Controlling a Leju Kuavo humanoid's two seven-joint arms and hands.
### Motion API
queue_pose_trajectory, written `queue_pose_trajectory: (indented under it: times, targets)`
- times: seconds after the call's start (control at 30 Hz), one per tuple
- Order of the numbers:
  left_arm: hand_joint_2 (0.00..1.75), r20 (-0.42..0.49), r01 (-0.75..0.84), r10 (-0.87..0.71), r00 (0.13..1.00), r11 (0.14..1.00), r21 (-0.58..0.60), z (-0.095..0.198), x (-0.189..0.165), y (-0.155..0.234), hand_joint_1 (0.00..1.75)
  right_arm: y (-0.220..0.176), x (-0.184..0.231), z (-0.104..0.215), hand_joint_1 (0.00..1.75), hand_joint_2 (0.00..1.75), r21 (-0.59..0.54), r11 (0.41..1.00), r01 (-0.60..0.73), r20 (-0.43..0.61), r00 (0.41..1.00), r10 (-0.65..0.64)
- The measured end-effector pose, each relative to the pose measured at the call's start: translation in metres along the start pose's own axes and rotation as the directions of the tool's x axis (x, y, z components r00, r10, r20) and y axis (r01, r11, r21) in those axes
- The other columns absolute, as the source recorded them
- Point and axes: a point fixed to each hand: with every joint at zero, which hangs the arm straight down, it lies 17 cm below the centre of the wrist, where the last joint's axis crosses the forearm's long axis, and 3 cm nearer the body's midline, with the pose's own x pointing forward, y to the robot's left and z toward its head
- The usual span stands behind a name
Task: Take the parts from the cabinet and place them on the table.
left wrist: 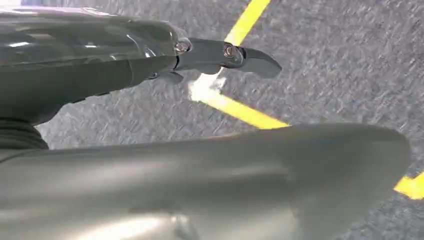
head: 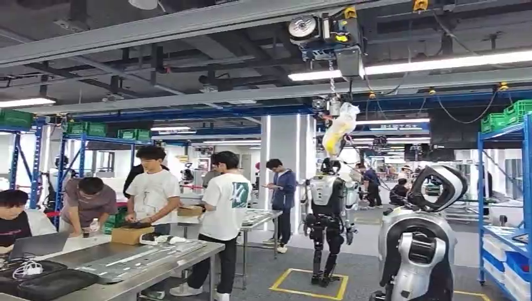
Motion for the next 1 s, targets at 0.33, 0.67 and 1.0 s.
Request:
queue_pose_trajectory:
  times: [0.33, 0.67, 1.0]
  targets:
    - [1.75, -0.002, -0.005, 0.005, 1.000, 1.000, 0.001, 0.000, 0.001, -0.004, 0.00, 0.002, 0.002, -0.003, 1.75, 1.75, 0.029, 0.999, 0.016, -0.002, 1.000, -0.016]
    - [1.75, -0.003, -0.015, 0.015, 1.000, 1.000, 0.003, 0.000, 0.001, -0.005, 0.00, 0.002, 0.004, -0.001, 1.75, 1.75, 0.038, 0.999, 0.036, 0.001, 0.999, -0.036]
    - [1.75, -0.010, -0.013, 0.013, 1.000, 1.000, -0.017, 0.002, -0.002, -0.014, 0.00, 0.004, -0.001, 0.001, 1.75, 1.75, 0.046, 0.997, 0.057, -0.014, 0.998, -0.057]
